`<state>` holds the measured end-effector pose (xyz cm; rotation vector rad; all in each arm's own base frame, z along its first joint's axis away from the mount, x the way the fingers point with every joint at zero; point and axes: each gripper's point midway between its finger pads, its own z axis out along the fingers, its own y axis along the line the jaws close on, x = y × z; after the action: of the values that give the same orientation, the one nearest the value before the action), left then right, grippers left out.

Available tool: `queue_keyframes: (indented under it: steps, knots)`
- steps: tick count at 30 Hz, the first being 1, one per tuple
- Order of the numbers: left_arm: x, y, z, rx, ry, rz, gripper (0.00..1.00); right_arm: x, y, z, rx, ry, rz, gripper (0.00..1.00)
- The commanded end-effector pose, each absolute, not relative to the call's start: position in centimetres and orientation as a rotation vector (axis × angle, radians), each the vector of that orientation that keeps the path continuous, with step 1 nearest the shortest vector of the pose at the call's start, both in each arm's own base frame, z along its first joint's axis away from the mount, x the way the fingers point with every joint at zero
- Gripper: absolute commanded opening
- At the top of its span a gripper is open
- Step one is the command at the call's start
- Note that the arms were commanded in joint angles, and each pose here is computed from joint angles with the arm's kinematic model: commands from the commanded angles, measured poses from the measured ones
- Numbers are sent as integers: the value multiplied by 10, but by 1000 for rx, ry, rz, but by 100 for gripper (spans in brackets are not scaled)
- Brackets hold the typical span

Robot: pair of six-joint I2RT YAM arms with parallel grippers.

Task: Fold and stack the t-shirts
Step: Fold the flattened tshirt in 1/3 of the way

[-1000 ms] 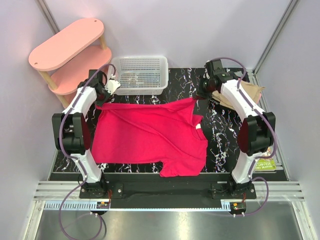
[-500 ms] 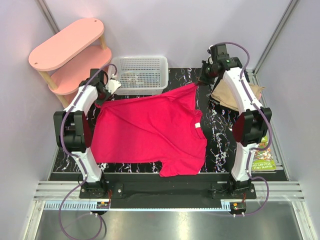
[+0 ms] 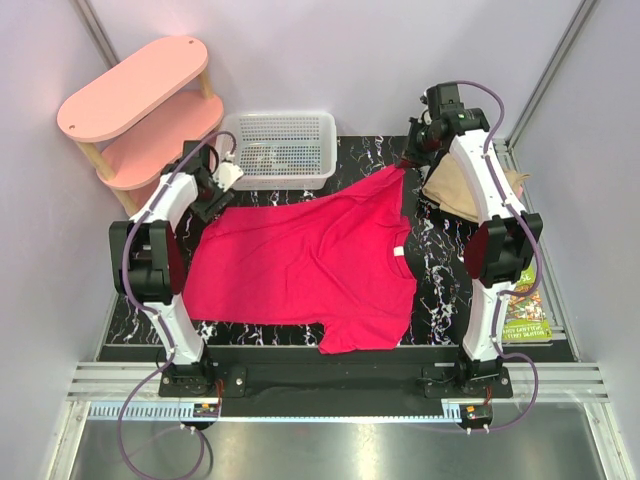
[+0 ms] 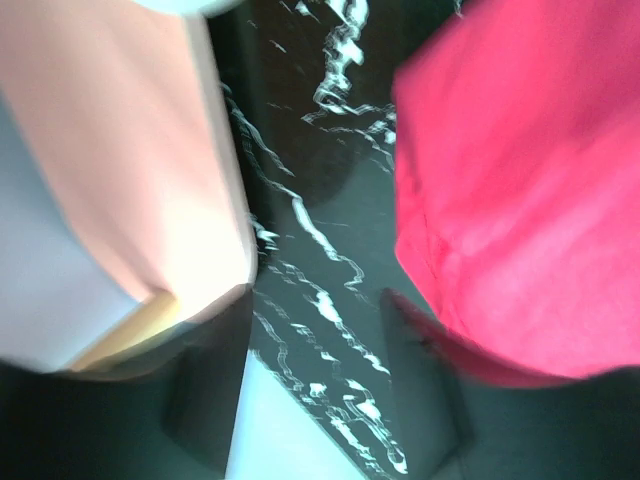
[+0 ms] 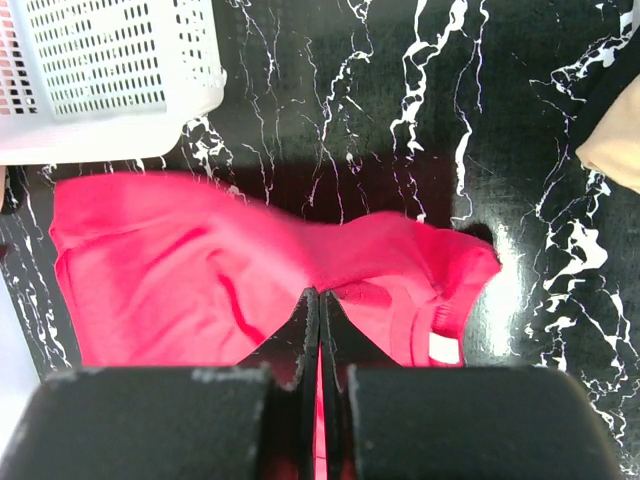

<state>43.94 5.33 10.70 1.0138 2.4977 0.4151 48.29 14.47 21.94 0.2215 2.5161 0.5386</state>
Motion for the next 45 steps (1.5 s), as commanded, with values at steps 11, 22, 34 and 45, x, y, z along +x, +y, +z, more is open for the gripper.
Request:
queue_keyframes:
  steps: [11, 22, 34, 45]
  knots:
    - [363, -4, 63, 1130, 2471, 273, 71, 484, 142, 221, 192, 2505, 538, 0]
    - [421, 2, 82, 903, 2447, 252, 69, 471, 142, 213, 195, 2501, 556, 0]
    - [416, 3, 44, 911, 2563, 178, 52, 467, 142, 218, 189, 2486, 560, 0]
    - [435, 2, 45, 880, 2563, 177, 34, 465, 143, 224, 188, 2475, 582, 0]
